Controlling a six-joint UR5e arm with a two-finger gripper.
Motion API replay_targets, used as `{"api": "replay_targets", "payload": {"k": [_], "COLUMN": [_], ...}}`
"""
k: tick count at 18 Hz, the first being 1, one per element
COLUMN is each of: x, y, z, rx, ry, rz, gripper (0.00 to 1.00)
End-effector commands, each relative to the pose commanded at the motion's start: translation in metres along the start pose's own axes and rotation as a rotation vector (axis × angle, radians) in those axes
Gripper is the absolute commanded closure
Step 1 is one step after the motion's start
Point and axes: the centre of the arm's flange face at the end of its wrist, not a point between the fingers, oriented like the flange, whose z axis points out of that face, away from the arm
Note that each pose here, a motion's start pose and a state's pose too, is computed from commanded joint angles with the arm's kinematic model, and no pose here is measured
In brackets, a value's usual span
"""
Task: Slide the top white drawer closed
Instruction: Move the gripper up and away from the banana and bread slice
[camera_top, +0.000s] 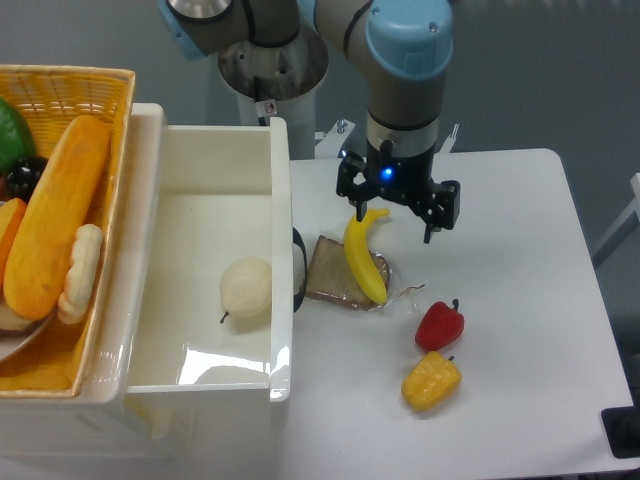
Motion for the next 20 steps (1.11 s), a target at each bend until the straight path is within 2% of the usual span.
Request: {"api": "replay_targets", "payload": {"k": [6, 10, 13, 20], "x": [-0.009, -0.017, -0.018, -0.025], "y": [-0.001, 0.006, 0.007, 0.003], "z": [0.016, 0.025, 0.044, 0.079], "rx": [-0.014, -0.016, -0.026, -0.061], "ry": [0.014, 0.011, 0.022, 0.065], "rz": [0.0, -0.041, -0.132, -0.15], "gripper": [0.0, 0.0, 0.0, 0.0]}}
